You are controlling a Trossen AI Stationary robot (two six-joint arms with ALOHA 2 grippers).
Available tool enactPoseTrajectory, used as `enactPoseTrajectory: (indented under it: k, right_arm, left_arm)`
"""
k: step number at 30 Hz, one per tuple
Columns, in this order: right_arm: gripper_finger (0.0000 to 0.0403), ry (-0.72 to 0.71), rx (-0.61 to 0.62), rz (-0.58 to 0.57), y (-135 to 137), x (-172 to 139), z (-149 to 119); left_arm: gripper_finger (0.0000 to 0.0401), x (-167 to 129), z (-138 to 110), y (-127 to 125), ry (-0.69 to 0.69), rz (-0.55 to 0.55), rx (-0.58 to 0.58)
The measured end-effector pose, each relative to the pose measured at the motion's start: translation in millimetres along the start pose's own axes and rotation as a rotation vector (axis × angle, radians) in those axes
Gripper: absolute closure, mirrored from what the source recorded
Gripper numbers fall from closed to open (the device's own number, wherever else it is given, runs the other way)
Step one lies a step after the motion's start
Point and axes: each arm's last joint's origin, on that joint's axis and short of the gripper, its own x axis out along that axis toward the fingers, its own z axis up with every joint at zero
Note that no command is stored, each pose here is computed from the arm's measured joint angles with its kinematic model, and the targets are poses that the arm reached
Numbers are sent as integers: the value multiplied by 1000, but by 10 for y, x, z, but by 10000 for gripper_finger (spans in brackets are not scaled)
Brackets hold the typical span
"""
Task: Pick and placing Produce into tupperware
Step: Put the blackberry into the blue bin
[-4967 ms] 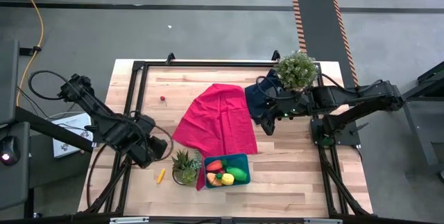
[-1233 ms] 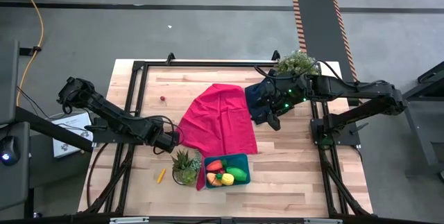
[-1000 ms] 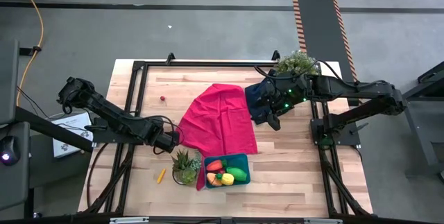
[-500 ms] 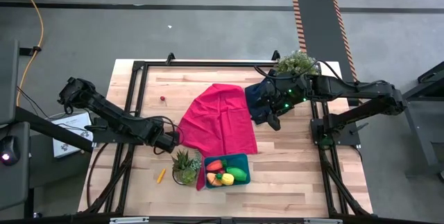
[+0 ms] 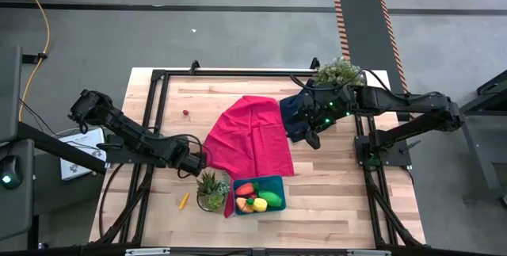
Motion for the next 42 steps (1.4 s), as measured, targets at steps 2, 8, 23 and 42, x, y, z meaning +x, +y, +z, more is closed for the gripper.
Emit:
enactPoseTrajectory:
  k: [2,8,23,42]
  right_arm:
    - [160,0,1,0,0,1,0]
    - [160,0,2,0,0,0,0]
    - [160,1,4,0,0,1,0]
    - [160,1,3,0,0,0,-1]
  left_arm:
    - [229,0,2,4,-2,4,-1]
    - [229,0,7,5,-18,0,-3]
    - [229,-1,10,4,-27,-4,-2]
    - [263,-2,9,1,-26,-6,-1]
